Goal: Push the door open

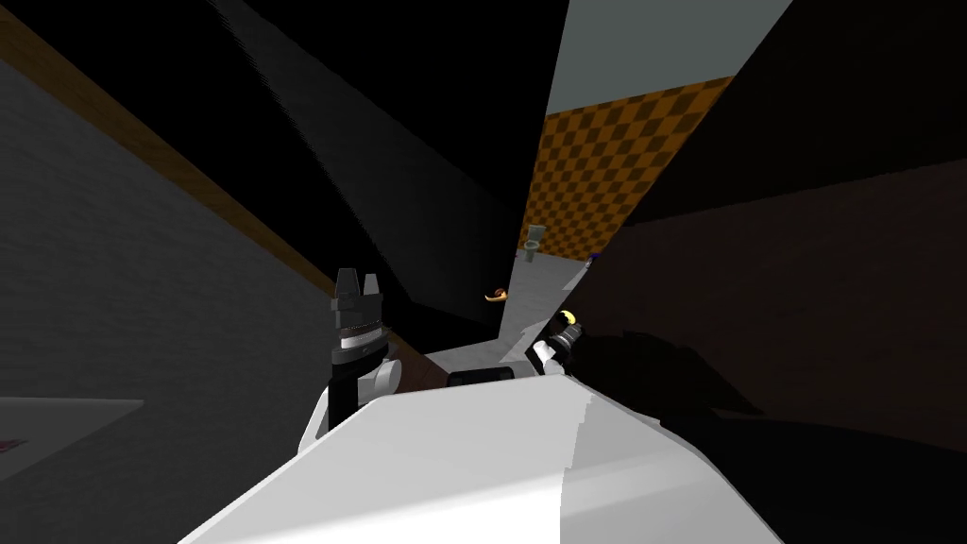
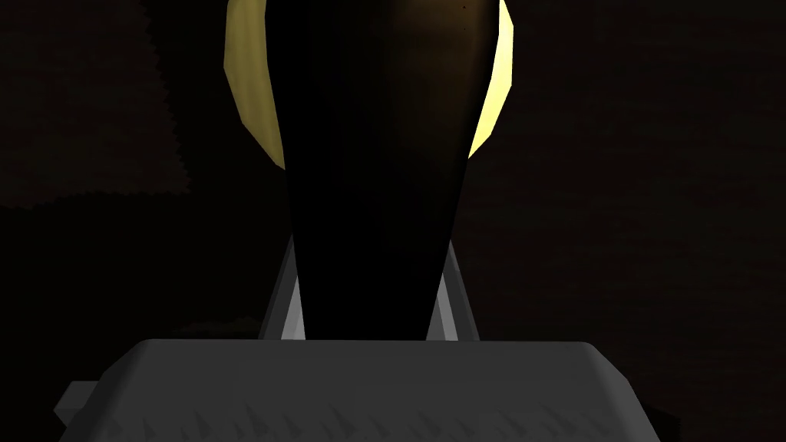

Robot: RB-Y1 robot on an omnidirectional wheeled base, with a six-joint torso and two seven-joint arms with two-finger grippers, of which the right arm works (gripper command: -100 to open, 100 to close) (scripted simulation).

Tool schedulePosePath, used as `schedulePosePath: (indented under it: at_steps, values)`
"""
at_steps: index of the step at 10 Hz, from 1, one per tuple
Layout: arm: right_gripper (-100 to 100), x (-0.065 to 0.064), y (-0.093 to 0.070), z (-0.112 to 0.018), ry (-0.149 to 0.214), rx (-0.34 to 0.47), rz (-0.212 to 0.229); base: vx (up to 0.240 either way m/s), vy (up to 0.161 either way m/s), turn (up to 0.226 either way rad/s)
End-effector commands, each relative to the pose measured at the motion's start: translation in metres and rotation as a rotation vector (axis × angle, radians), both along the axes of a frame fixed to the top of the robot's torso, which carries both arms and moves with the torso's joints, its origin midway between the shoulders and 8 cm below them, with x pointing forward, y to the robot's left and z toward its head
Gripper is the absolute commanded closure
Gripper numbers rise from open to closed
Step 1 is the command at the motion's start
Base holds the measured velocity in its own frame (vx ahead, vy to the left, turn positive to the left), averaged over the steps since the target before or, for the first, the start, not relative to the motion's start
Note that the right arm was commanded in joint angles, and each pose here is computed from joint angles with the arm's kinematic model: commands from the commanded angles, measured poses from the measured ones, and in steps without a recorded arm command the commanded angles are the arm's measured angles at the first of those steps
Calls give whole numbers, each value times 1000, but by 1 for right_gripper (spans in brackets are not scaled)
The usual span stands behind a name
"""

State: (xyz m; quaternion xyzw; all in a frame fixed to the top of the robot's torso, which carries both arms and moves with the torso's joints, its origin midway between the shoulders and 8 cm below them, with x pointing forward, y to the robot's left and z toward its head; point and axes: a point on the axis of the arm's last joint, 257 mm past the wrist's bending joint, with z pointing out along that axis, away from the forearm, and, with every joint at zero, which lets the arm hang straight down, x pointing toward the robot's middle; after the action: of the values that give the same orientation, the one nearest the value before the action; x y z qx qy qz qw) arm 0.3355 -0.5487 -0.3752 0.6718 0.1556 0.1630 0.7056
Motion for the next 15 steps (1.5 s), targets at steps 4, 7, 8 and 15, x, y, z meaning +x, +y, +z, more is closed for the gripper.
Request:
schedulePosePath:
  at_steps: [4,7,8,15]
  values:
    - [100,-6,-16,13,-13,-37,-37,12,-35,4]
    - [100,-24,-30,19,-25,-49,-109,21,-76,106]
    - [100,-26,-23,3,3,-20,-101,19,-56,41]
    - [100,-41,-23,-10,25,5,-142,10,-33,30]
